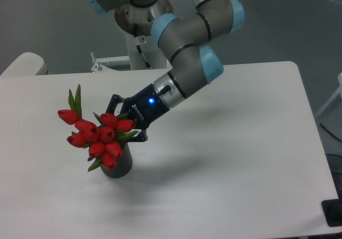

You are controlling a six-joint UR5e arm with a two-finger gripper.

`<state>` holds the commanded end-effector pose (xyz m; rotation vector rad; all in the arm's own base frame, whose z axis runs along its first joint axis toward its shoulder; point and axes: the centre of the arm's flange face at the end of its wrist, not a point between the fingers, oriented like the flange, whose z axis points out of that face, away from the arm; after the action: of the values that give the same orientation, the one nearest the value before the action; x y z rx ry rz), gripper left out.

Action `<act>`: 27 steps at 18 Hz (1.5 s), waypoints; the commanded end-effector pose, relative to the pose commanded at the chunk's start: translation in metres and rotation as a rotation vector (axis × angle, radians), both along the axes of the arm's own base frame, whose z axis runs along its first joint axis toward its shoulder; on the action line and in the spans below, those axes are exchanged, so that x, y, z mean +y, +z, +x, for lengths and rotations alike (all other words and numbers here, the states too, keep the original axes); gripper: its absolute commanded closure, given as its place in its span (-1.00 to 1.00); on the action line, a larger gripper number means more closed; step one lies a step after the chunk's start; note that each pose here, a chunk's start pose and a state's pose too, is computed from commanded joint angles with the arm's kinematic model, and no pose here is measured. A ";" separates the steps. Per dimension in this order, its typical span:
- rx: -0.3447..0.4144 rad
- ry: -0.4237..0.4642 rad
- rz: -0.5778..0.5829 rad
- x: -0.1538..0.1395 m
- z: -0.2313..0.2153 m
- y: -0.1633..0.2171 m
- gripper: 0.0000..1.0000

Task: Pick up the flowers from the vase
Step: 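Lift the gripped tulip bouquet up out of the grey vase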

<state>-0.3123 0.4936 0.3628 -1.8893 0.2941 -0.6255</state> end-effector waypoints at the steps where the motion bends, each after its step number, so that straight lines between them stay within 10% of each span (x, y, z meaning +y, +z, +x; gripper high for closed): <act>1: -0.006 0.006 0.017 -0.002 0.000 0.006 0.98; 27: -0.141 0.173 0.117 -0.049 -0.049 0.111 0.92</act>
<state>-0.3615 0.4446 0.4736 -1.7276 0.0736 -0.6076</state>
